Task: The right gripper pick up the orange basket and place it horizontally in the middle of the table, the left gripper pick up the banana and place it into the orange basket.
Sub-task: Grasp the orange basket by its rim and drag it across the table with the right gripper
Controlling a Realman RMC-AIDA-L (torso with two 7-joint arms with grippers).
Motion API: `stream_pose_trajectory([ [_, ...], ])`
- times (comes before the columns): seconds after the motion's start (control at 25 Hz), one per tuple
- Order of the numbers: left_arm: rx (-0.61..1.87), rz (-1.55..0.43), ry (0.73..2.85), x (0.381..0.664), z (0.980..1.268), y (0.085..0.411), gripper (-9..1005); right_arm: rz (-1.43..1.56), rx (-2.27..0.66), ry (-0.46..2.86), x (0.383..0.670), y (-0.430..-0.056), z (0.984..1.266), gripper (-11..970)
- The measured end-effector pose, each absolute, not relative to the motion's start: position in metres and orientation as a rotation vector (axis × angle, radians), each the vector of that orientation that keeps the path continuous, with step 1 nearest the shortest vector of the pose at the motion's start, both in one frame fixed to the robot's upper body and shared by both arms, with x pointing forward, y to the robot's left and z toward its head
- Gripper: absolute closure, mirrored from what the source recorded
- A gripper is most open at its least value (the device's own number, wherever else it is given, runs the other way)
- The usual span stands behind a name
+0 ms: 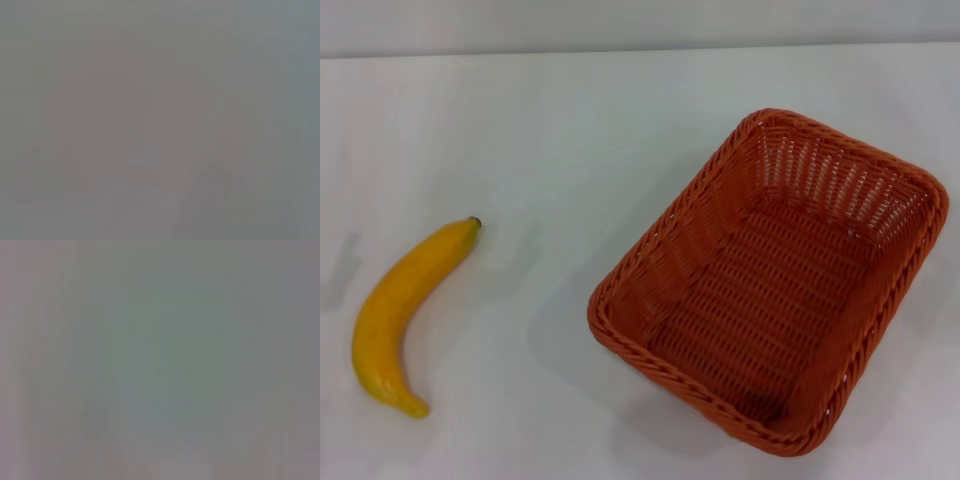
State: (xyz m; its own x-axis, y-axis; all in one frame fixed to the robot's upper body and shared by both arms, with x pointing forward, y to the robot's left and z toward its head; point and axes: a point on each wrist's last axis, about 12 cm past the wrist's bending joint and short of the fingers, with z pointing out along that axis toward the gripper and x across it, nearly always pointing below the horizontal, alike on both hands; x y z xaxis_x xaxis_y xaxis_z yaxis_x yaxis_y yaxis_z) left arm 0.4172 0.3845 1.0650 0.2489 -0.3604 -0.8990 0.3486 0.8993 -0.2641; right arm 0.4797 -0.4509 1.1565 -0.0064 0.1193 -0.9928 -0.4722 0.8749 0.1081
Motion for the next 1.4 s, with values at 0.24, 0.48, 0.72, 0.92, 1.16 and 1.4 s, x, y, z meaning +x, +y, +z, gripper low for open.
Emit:
stream_pose_trajectory([
  [0.24, -0.014, -0.499, 1.231, 0.417, 1.065, 0.384, 294, 0.566, -0.484, 1.675, 0.522, -0.429, 1.203, 150],
  [0.48, -0.012, -0.527, 1.232, 0.416, 1.065, 0.383, 294, 0.558, -0.723, 1.861, 0.563, -0.387, 1.255, 165],
  [0.72, 0.000, -0.537, 1.239, 0.417, 1.065, 0.381, 294, 0.477, -0.899, 2.031, 0.592, -0.347, 1.274, 160],
  [0.92, -0.003, -0.531, 1.247, 0.411, 1.063, 0.382, 294, 0.417, -1.062, 2.214, 0.621, -0.299, 1.270, 156],
  [1.16, 0.007, -0.534, 1.260, 0.409, 1.062, 0.382, 295, 0.383, -1.186, 2.348, 0.639, -0.253, 1.255, 154],
  [1.4, 0.031, -0.552, 1.268, 0.410, 1.062, 0.379, 295, 0.310, -1.237, 2.432, 0.653, -0.229, 1.238, 156],
])
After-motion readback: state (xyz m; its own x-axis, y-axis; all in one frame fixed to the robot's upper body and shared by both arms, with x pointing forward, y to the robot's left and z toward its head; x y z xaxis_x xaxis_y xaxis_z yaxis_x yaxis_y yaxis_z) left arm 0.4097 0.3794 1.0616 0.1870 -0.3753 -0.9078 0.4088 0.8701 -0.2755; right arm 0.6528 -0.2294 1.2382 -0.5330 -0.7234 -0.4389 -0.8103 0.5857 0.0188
